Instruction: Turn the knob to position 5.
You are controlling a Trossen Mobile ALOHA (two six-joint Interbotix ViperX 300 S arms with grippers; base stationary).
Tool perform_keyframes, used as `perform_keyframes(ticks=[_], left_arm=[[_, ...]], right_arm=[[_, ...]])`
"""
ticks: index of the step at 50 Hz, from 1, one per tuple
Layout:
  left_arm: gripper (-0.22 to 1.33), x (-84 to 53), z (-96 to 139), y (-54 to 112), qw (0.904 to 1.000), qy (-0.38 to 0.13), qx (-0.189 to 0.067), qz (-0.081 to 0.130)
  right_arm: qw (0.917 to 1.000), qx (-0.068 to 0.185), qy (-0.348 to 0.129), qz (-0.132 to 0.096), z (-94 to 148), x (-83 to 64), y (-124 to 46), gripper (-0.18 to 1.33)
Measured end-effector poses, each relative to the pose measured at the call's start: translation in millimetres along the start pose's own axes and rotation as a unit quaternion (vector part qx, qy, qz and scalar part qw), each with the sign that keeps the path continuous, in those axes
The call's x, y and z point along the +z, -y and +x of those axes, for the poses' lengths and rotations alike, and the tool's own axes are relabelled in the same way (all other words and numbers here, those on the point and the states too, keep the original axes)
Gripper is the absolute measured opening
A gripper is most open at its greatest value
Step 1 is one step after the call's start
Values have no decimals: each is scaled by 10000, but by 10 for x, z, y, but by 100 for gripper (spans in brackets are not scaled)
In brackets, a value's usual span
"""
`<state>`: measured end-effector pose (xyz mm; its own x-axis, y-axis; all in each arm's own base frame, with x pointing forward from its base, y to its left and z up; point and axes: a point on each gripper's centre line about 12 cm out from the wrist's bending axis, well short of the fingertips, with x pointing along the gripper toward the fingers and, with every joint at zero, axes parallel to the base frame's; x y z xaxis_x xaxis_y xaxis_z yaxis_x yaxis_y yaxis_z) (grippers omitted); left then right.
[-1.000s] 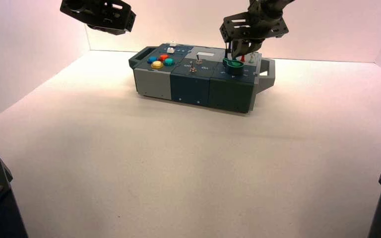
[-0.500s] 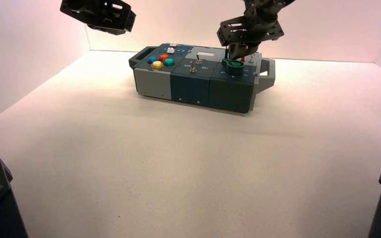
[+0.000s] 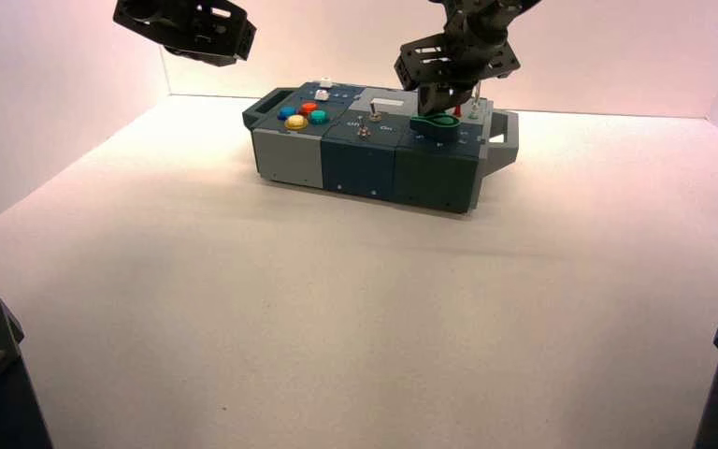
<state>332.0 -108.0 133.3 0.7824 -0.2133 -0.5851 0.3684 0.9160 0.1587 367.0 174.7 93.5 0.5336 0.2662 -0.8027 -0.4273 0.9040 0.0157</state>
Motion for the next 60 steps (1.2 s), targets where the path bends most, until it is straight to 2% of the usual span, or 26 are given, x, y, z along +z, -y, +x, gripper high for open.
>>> perform_keyframes(ticks=[60], left_arm=[[-16,6,1,-1,10000,8,1,0]], right_arm=[[9999,64,-47,-82,-3,15,-77,-14]])
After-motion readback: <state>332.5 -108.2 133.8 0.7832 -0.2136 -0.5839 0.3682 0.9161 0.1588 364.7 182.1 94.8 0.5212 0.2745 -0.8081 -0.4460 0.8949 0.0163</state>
